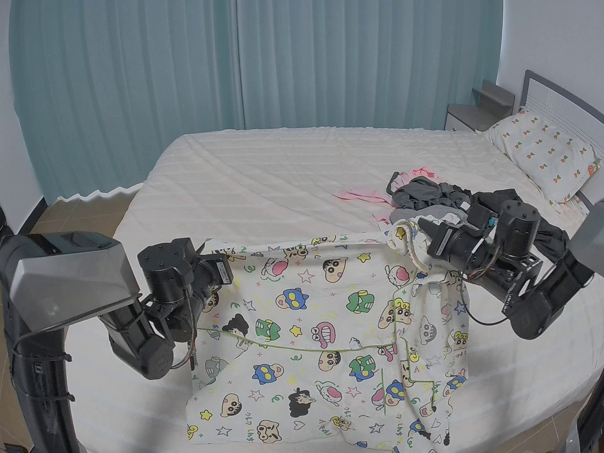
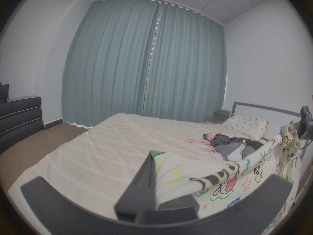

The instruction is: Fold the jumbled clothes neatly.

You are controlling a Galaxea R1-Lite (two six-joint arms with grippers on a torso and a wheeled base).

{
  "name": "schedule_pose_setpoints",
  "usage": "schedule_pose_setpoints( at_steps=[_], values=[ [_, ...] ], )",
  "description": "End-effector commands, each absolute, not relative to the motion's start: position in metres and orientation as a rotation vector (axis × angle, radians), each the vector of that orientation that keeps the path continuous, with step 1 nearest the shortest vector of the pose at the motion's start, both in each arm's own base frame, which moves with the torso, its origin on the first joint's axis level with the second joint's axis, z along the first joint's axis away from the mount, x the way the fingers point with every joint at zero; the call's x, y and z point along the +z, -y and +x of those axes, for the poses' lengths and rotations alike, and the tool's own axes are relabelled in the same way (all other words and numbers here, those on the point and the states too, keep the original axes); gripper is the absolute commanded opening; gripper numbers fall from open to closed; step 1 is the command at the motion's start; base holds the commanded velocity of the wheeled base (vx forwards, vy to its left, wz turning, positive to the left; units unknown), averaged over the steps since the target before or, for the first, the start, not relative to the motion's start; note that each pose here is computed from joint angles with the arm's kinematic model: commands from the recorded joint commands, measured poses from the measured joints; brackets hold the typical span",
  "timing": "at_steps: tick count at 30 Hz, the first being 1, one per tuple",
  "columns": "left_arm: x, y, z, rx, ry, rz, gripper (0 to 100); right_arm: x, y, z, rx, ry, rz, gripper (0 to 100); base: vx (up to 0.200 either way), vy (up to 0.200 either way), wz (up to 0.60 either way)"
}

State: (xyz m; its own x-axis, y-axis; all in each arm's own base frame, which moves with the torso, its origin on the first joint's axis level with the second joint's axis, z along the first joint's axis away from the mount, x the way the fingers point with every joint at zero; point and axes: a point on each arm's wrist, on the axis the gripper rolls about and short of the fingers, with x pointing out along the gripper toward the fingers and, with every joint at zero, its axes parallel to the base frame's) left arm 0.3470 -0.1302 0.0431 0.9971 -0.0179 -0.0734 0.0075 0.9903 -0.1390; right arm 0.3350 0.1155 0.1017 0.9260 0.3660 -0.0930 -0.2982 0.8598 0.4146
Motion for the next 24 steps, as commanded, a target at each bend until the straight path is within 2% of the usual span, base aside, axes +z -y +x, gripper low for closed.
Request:
schedule_pose_setpoints(
  at_steps=[1, 12, 13, 14, 18, 24],
  values=[
    [-0.004, 0.127, 0.374, 0.032, -0.163, -0.104, 0, 0.049, -0.123, 0.368, 0.273, -0.251, 0.388, 0, 0.0, 0.0, 0.0],
    [-0.051, 0.118, 0.421, 0.143, -0.187, -0.089, 0, -0.021, -0.12, 0.403, 0.18, -0.347, 0.363, 0, 0.0, 0.0, 0.0],
    [-0.06, 0.116, 0.424, 0.148, -0.202, -0.084, 0, -0.025, -0.119, 0.406, 0.183, -0.356, 0.363, 100, 0.0, 0.0, 0.0],
    [-0.063, 0.116, 0.425, 0.15, -0.204, -0.084, 100, -0.026, -0.119, 0.409, 0.184, -0.355, 0.366, 100, 0.0, 0.0, 0.0],
    [-0.076, 0.113, 0.44, 0.167, -0.189, -0.091, 100, -0.043, -0.121, 0.429, 0.184, -0.327, 0.388, 100, 0.0, 0.0, 0.0],
    [-0.076, 0.104, 0.457, 0.215, -0.152, -0.102, 100, -0.043, -0.122, 0.449, 0.15, -0.291, 0.558, 100, 0.0, 0.0, 0.0]
  ],
)
